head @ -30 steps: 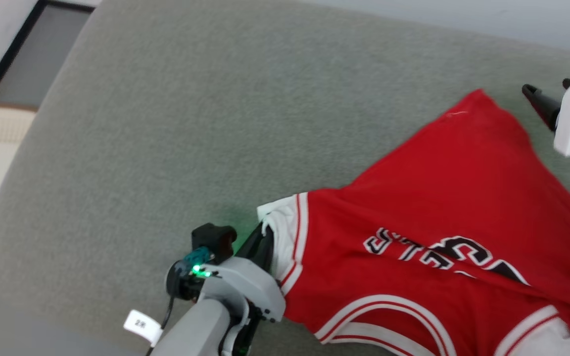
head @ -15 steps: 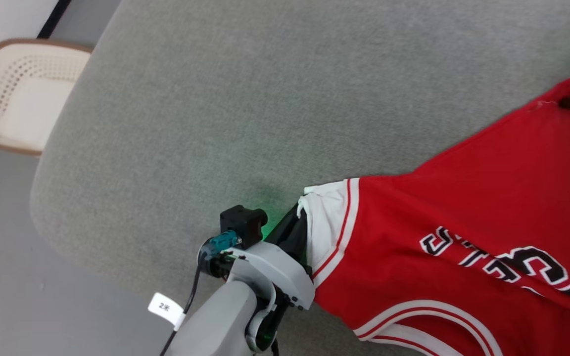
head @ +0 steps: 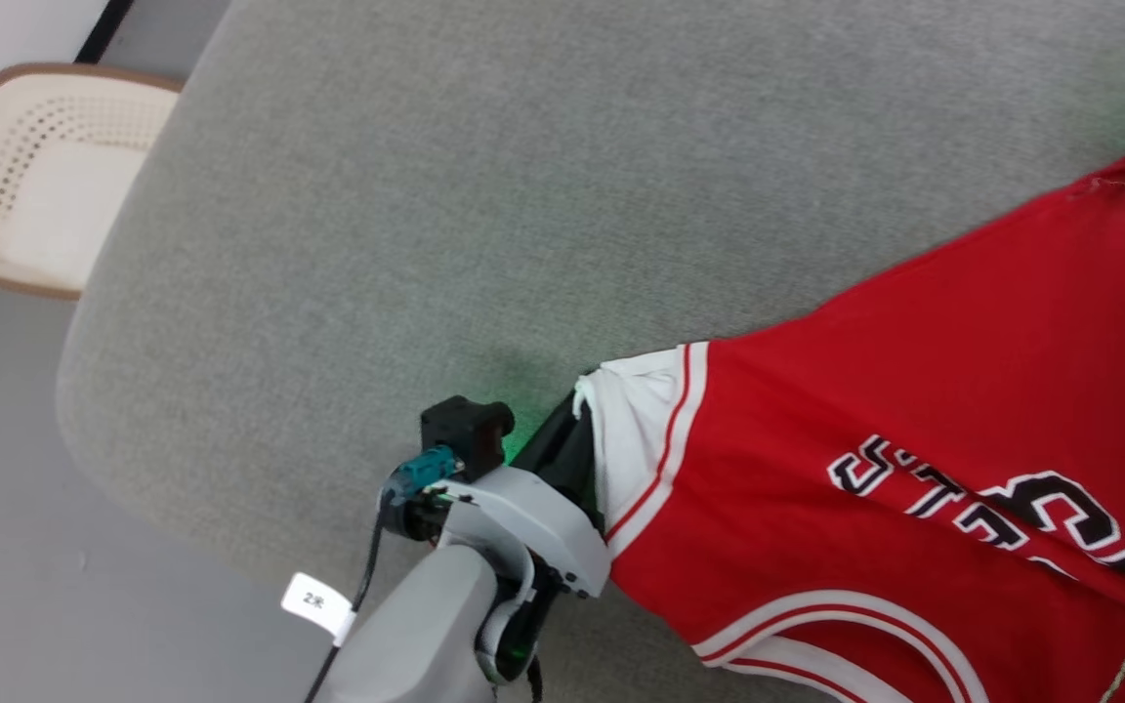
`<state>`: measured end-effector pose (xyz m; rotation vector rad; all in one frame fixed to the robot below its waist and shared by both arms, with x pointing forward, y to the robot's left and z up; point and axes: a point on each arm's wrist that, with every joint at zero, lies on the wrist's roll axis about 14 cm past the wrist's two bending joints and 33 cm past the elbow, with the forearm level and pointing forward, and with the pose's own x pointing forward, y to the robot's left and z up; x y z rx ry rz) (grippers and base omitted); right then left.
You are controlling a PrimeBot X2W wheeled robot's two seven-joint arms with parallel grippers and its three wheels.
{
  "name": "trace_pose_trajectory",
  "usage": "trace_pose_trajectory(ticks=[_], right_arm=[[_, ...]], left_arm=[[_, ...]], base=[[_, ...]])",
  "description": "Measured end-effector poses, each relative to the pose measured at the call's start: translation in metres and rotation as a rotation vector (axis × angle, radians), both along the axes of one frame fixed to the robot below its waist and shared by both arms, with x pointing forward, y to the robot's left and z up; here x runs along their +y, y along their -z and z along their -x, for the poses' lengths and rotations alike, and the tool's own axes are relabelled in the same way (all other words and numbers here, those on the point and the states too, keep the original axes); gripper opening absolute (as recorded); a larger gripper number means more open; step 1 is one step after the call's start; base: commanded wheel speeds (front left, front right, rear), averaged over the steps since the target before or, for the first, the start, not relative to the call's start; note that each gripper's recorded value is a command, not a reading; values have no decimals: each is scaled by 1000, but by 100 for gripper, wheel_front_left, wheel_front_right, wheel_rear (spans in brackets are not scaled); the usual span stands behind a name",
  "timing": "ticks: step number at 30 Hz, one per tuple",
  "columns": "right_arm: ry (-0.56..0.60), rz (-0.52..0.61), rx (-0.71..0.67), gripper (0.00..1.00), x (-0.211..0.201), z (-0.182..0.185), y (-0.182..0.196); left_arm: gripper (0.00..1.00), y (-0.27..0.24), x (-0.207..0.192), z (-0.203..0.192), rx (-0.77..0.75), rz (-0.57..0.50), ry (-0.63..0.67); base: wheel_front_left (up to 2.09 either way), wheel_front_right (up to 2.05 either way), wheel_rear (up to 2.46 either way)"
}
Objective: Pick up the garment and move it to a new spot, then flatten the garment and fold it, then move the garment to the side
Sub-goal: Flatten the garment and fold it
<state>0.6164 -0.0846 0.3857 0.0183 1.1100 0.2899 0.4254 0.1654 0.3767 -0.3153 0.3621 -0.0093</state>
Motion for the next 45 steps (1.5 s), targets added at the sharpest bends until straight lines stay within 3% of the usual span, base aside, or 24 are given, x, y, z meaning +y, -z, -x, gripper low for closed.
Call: trace_pose_trajectory(ticks=[8,14,23,30,39,45], right_arm=[[16,-57,-97,0,3,8,-23],[45,-108,-274,0,-8,4,-72],[117,-167,-563,0,-39,9,-166],[159,-195,-779,0,-59,22,-246],[180,-156,-1101,0,-92,49,-349],[197,-122,-1152,0,-111,64,-363]], left_arm=[[0,-12,9,-13,-32,-40,26],[0,-50,25,-43,-96,-133,93],[0,-156,42,-102,-215,-313,206],[0,-257,27,-139,-330,-399,253],[0,-371,-1,-163,-483,-410,252],[0,-429,-12,-169,-591,-406,229]], base=[[0,0,0],[0,0,0],[0,0,0],[0,0,0],[0,0,0],[0,0,0]])
